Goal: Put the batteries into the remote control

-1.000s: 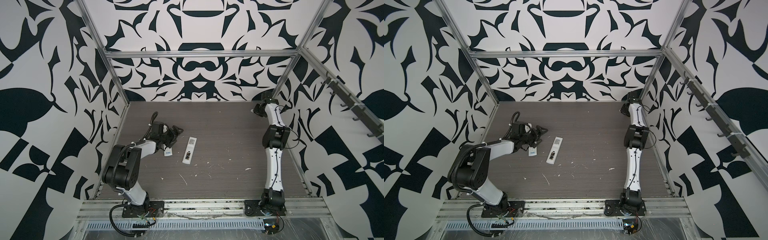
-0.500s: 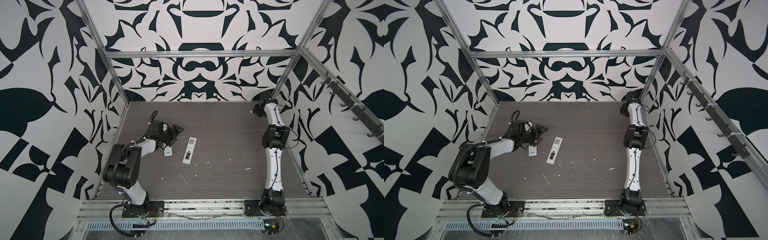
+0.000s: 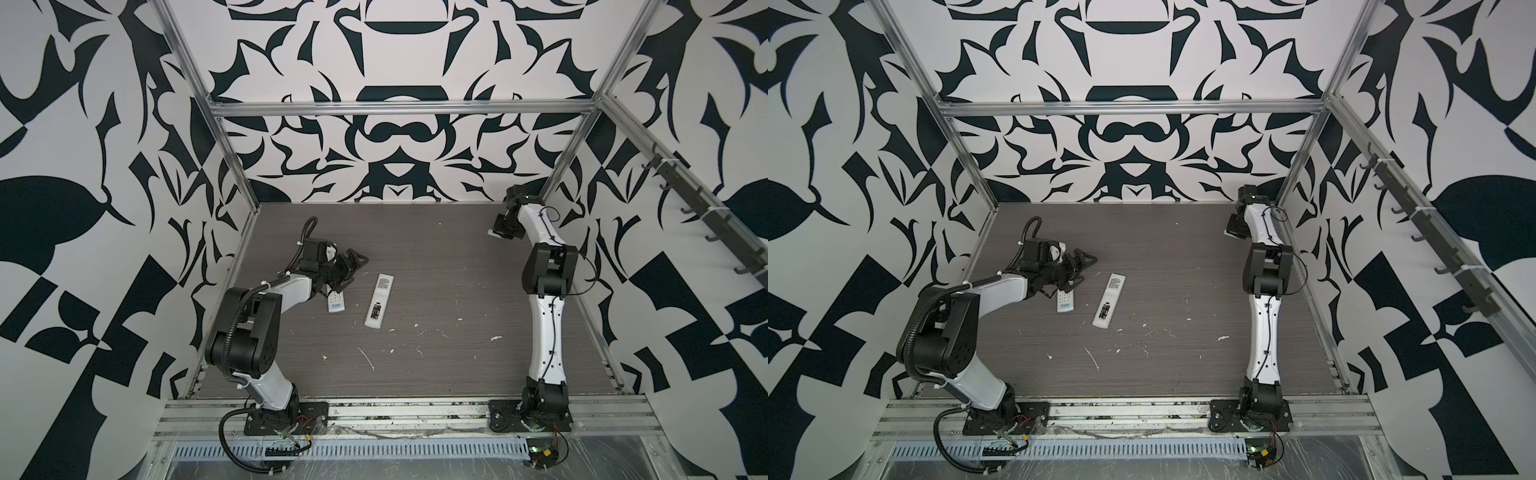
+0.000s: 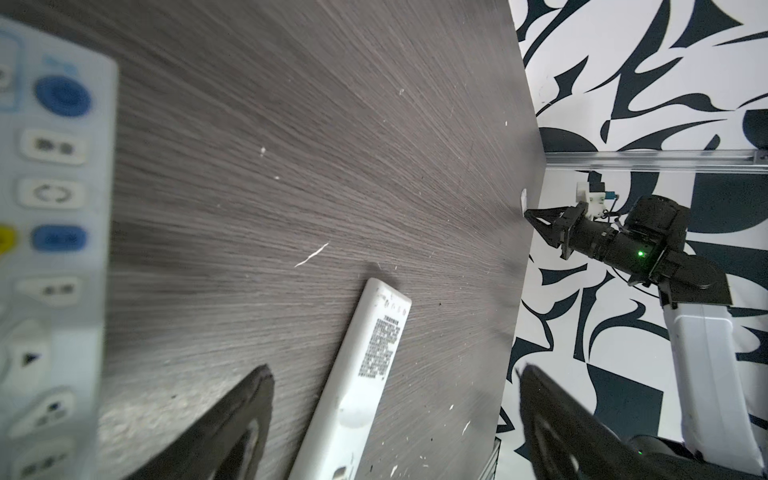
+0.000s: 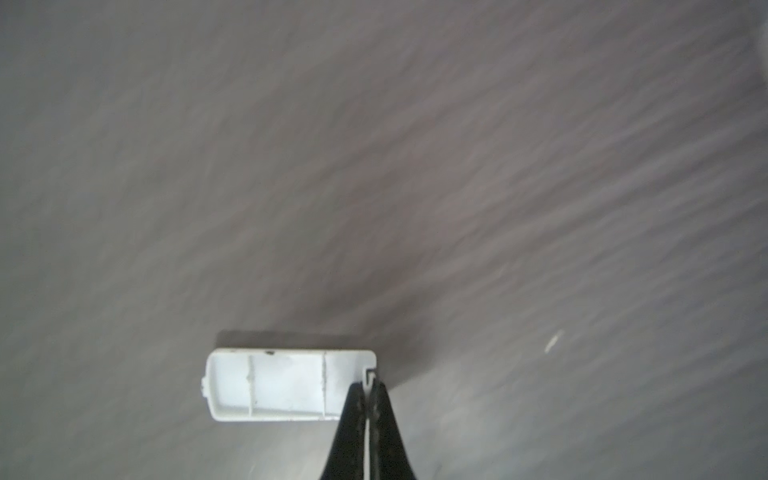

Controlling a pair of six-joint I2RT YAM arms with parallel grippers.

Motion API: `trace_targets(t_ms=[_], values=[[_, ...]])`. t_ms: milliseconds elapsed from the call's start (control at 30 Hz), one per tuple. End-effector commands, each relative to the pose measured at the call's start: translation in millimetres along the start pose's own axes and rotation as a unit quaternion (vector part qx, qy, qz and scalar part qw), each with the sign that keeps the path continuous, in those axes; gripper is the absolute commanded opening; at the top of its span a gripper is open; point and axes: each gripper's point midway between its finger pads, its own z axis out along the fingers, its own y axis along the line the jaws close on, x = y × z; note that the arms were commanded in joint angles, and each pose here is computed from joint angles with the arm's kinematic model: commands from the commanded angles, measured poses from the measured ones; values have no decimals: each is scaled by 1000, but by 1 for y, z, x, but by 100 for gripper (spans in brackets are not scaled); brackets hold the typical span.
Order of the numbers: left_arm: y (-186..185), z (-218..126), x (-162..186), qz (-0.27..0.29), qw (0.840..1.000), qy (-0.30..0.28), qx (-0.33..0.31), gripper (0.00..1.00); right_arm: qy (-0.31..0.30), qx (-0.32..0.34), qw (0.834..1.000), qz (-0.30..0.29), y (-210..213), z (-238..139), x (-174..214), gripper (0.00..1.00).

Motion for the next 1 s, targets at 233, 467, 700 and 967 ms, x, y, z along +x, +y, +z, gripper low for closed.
trace_targets(t_ms=[233,467,700,967], values=[[-68,-17,-22,63,995,0,71,95,-73,-147,980,-109,134,-128,75,0],[-98,-27,-22,83,991,7,108,89,-152,-259,942,-148,218,-215,128,0],[-133,-51,-4,111,981,17,156,86,-181,-324,913,-169,267,-260,168,0],[-148,-60,5,126,976,12,176,75,-182,-350,899,-190,295,-276,197,0]])
